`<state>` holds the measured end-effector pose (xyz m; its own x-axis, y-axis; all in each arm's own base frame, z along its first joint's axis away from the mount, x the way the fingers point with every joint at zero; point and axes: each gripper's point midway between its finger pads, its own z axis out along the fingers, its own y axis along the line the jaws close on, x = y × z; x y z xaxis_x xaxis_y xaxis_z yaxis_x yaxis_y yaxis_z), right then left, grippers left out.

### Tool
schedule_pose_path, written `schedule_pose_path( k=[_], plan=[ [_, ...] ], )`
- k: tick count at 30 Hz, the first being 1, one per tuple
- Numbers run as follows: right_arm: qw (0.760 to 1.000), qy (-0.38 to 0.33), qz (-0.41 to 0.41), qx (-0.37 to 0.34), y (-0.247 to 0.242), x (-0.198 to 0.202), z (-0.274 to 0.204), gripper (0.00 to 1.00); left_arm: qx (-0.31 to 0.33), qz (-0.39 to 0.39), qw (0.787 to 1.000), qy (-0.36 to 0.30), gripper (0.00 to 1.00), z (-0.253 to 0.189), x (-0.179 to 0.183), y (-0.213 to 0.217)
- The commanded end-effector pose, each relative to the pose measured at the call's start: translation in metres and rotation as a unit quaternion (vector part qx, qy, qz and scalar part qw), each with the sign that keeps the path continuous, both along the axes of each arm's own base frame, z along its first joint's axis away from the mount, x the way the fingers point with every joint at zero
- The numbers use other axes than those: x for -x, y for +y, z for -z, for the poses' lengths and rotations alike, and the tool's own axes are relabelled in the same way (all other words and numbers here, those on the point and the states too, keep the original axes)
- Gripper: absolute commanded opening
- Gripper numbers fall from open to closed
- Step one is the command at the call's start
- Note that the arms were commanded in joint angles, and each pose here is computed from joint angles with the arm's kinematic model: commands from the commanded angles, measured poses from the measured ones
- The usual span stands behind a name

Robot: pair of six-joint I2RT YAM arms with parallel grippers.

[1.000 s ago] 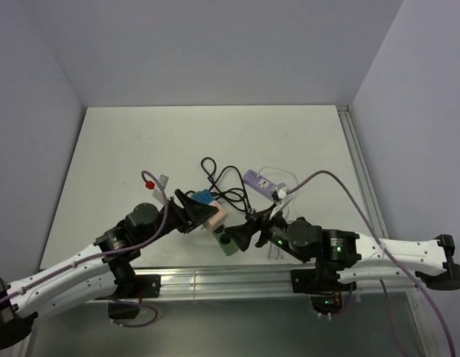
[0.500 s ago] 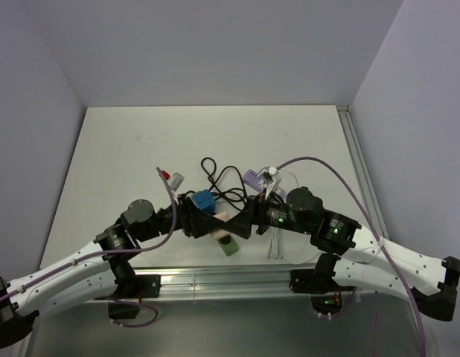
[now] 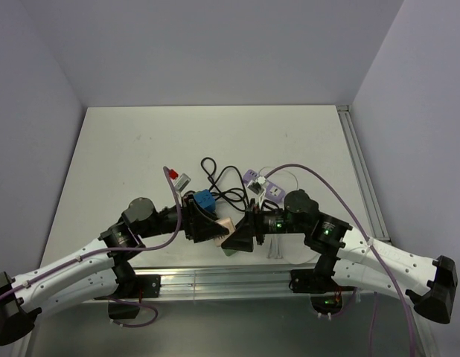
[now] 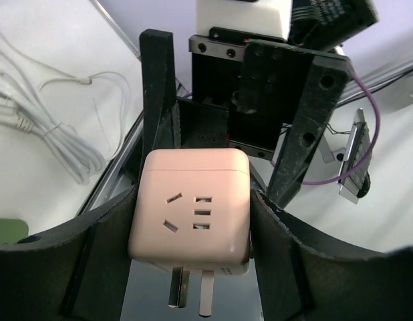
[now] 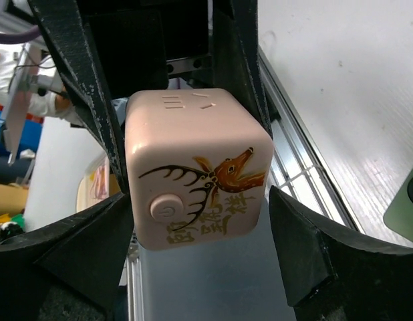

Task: Insert the plug

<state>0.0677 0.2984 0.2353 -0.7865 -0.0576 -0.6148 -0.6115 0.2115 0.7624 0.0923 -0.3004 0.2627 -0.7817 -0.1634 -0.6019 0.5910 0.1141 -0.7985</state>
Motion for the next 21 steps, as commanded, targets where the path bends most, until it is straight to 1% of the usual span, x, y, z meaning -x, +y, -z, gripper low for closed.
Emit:
schedule_pose_path(
  k=[1,8,17,21],
  plan=[
    [0.998,-0.016,-0.02,-0.053,-0.001,0.003,-0.023,0.84,0.073,0.028,0.995,-0.057,0.0,-0.047,0.01,0.001],
    [0.997,-0.018,-0.019,-0.079,-0.006,0.0,-0.033,0.85,0.079,0.042,0.994,-0.062,0.0,-0.047,0.015,0.002],
    [0.996,-0.002,-0.016,-0.09,-0.006,-0.007,-0.036,0.87,0.074,0.05,0.994,-0.057,0.0,-0.041,0.017,0.001],
    [0.995,0.001,-0.022,-0.098,-0.006,-0.006,-0.039,0.82,0.077,0.053,0.994,-0.061,0.0,-0.043,0.018,0.001]
  ],
)
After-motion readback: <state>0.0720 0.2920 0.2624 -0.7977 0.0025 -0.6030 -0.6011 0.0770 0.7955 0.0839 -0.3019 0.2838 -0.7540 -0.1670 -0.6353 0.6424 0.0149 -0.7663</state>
